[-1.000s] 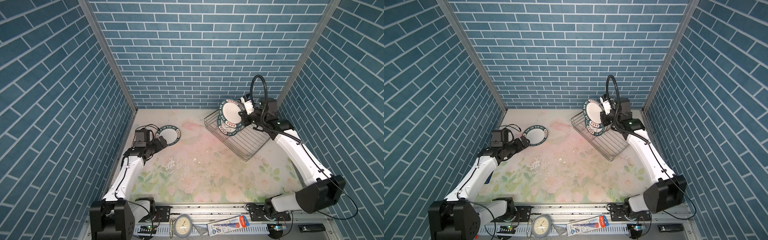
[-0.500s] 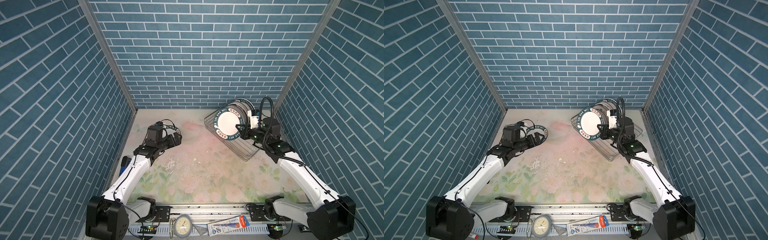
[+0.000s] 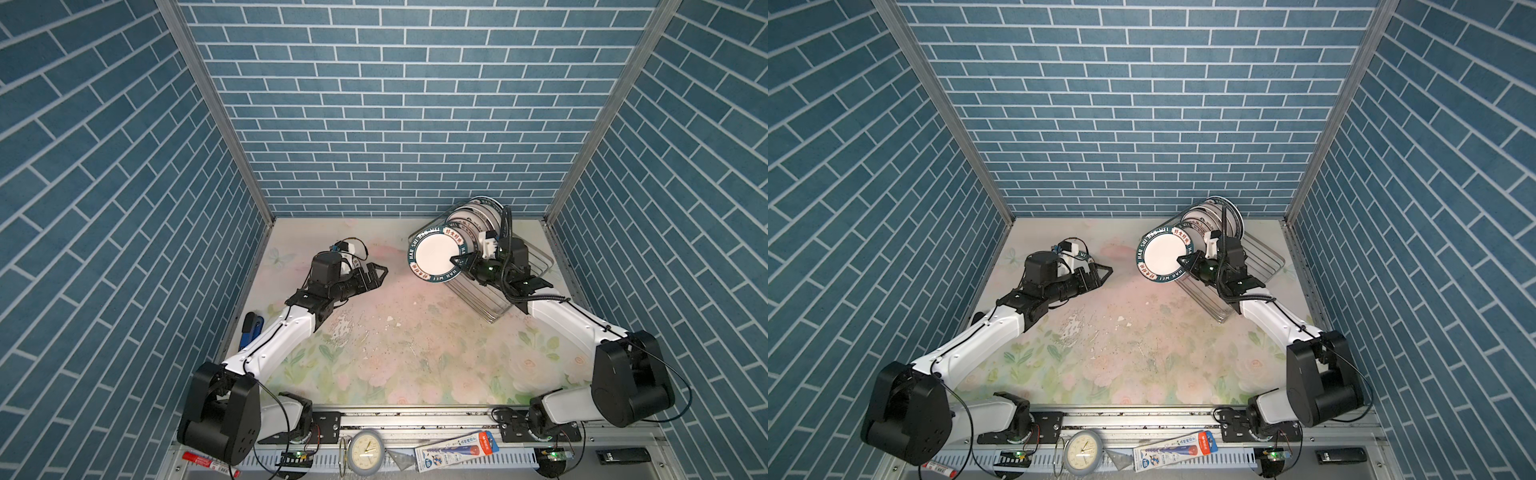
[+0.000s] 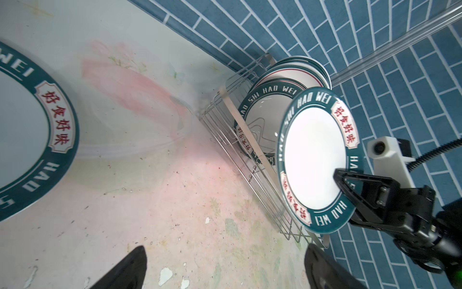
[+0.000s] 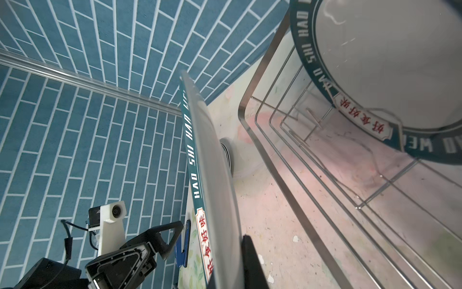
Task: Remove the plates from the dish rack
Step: 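Close the left gripper on the plate rim held by the right gripper, then open the right gripper and withdraw it to the rack while the left carries the plate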
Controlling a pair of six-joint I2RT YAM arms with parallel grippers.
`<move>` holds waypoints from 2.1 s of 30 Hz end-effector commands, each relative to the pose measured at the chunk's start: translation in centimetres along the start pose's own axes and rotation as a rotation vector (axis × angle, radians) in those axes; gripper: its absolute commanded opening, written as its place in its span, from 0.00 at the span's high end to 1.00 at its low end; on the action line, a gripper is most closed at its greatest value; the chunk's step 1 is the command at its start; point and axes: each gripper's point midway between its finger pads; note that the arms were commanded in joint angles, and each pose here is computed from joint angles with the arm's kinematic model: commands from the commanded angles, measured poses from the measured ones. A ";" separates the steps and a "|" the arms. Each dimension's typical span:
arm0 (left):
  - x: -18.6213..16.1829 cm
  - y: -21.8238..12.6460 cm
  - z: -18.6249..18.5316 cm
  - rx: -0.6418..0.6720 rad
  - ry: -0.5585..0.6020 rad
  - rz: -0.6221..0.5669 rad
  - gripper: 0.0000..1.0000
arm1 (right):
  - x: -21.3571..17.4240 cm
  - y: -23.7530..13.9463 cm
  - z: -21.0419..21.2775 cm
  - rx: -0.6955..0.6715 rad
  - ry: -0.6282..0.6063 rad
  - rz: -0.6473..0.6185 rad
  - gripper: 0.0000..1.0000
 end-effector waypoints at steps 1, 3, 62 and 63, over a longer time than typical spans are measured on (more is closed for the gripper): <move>0.3 0.8 -1.0 -0.064 -0.022 -0.021 0.01 | 0.1 0.4 3.3 0.135 0.019 0.005 1.00; 0.3 1.3 -1.4 -0.089 -0.033 -0.020 0.01 | -0.8 1.2 3.7 0.152 0.015 0.036 1.00; -0.1 3.3 -3.4 -0.212 -0.073 0.058 1.00 | -5.8 6.0 6.1 0.152 -0.113 0.253 0.50; 0.1 3.0 -3.4 -0.209 -0.069 0.055 1.00 | -5.7 5.9 6.0 0.137 -0.121 0.250 0.46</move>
Point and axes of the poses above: each gripper's point midway between its finger pads, its own y axis out along the fingers, its own z axis along the line the jaws close on, x = y × z, and after that the axes turned 3 degrees about y, right-handed
